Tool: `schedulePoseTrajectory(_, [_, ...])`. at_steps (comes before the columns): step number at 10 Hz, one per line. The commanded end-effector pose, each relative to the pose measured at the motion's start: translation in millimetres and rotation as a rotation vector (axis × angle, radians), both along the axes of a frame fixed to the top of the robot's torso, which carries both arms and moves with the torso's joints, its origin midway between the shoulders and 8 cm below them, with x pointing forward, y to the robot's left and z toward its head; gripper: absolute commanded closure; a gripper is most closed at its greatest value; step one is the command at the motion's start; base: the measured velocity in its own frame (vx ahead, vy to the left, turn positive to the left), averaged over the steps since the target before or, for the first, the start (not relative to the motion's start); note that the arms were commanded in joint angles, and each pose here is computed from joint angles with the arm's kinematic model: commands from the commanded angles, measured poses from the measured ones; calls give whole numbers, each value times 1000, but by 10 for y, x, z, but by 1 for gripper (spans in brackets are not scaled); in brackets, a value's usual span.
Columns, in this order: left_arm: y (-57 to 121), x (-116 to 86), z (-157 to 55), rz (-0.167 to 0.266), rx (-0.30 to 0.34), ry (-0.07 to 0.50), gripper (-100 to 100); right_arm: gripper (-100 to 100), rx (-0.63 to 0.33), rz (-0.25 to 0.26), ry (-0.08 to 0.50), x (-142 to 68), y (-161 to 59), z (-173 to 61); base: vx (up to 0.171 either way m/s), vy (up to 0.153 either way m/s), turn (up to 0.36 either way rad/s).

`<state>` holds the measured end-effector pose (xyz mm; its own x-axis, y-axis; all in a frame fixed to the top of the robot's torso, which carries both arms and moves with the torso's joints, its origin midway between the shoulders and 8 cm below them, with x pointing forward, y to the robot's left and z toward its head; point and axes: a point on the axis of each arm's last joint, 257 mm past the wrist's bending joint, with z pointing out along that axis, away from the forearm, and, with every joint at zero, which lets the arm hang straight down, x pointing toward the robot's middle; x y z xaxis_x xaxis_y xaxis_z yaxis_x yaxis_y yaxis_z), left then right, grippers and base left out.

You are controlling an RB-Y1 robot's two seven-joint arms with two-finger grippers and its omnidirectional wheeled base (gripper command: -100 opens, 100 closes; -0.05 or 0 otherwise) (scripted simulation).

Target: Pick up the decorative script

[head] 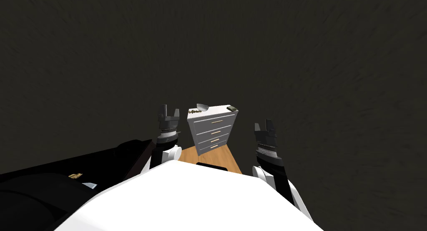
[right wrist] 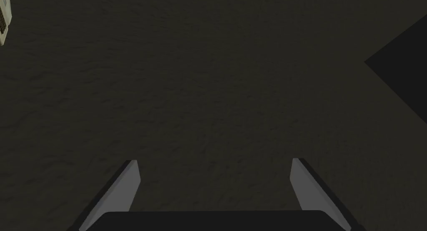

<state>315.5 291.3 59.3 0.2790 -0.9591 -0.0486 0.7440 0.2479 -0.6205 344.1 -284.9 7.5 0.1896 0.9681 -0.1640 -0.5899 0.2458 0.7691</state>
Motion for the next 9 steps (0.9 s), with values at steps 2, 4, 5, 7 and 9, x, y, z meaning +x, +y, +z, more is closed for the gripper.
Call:
schedulePoseTrajectory(2, [-102,116,8,-51,53,31,-100,0,0,0,0,0,0,0,-1,-3,24])
schedulePoseTrajectory(4, [-159,186,12,-78,82,49,-100,0,0,0,0,0,0,0,-1,-2,13])
schedulePoseTrajectory(5, [-204,263,15,-102,99,69,-100,0,0,0,0,0,0,0,-4,-8,45])
schedulePoseTrajectory(7, [-248,349,19,-125,115,90,-100,0,0,0,0,0,0,0,-5,-11,36])
schedulePoseTrajectory(9, [-289,441,25,-147,127,114,-100,0,0,0,0,0,0,0,-6,-9,27])
